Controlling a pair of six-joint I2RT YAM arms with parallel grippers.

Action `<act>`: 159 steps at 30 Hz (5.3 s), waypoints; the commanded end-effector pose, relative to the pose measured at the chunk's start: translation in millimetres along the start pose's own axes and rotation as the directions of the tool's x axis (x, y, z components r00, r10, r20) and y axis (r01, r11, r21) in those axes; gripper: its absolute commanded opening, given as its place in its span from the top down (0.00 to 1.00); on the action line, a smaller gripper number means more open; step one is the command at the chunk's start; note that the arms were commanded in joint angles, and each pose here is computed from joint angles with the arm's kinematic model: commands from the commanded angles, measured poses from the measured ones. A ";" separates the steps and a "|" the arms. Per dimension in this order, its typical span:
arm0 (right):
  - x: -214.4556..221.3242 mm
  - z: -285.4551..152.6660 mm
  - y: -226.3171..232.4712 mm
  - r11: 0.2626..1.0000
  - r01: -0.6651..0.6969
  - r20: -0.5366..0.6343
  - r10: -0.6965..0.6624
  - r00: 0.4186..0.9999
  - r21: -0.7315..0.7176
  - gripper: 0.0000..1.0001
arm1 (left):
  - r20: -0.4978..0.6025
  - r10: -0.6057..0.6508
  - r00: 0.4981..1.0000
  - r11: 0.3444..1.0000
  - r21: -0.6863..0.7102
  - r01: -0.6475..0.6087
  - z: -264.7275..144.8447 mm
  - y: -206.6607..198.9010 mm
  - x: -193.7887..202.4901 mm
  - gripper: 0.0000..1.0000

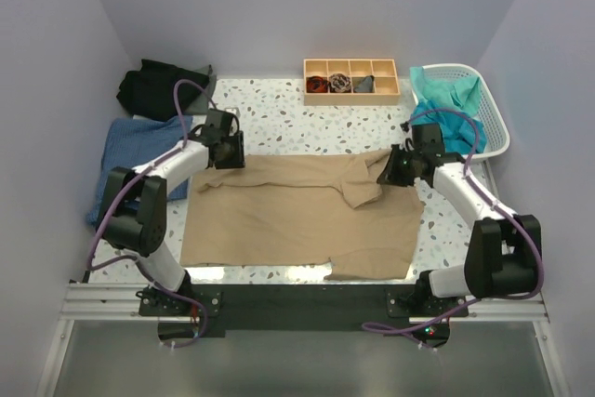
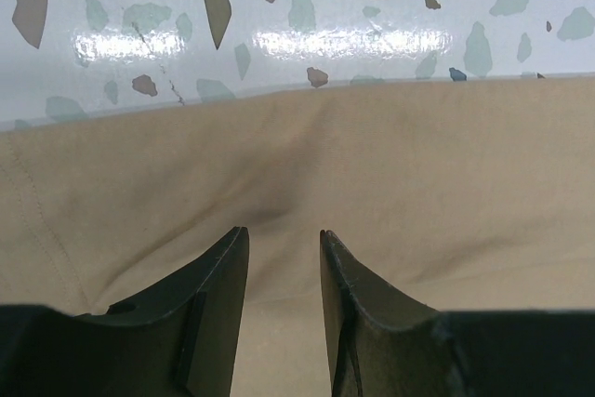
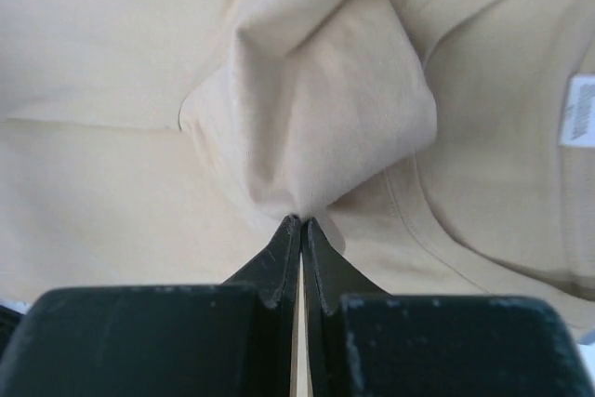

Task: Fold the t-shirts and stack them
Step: Fold the tshirt

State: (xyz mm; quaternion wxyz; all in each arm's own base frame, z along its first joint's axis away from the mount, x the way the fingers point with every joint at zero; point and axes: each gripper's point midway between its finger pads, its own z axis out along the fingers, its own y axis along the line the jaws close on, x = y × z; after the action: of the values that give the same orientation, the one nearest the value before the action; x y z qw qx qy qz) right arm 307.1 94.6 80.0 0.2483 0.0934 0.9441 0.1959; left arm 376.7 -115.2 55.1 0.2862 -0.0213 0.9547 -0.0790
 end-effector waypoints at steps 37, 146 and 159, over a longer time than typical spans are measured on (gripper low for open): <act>-19.4 -23.6 -42.0 0.959 -0.026 0.136 -0.013 0.991 0.283 0.40 | -0.057 0.050 0.997 0.999 0.018 -0.049 23.1 -8.0 -6.7 0.57; -146.1 100.7 -67.1 0.952 -0.036 0.123 -0.001 0.992 0.303 0.36 | -0.009 0.065 0.998 0.994 -0.090 -0.066 104.5 -2.9 -62.4 0.37; -168.6 58.3 -17.0 0.989 0.073 0.188 -0.097 0.977 0.129 0.32 | 0.164 0.053 0.985 0.985 -0.170 -0.025 19.0 13.6 -84.2 0.28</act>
State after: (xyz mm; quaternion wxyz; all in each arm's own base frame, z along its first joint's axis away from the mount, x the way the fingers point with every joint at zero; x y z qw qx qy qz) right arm 476.0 42.7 43.1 0.2863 0.1182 0.9472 0.0828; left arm 458.6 -111.7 34.1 0.3049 -0.0156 0.9522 -0.0096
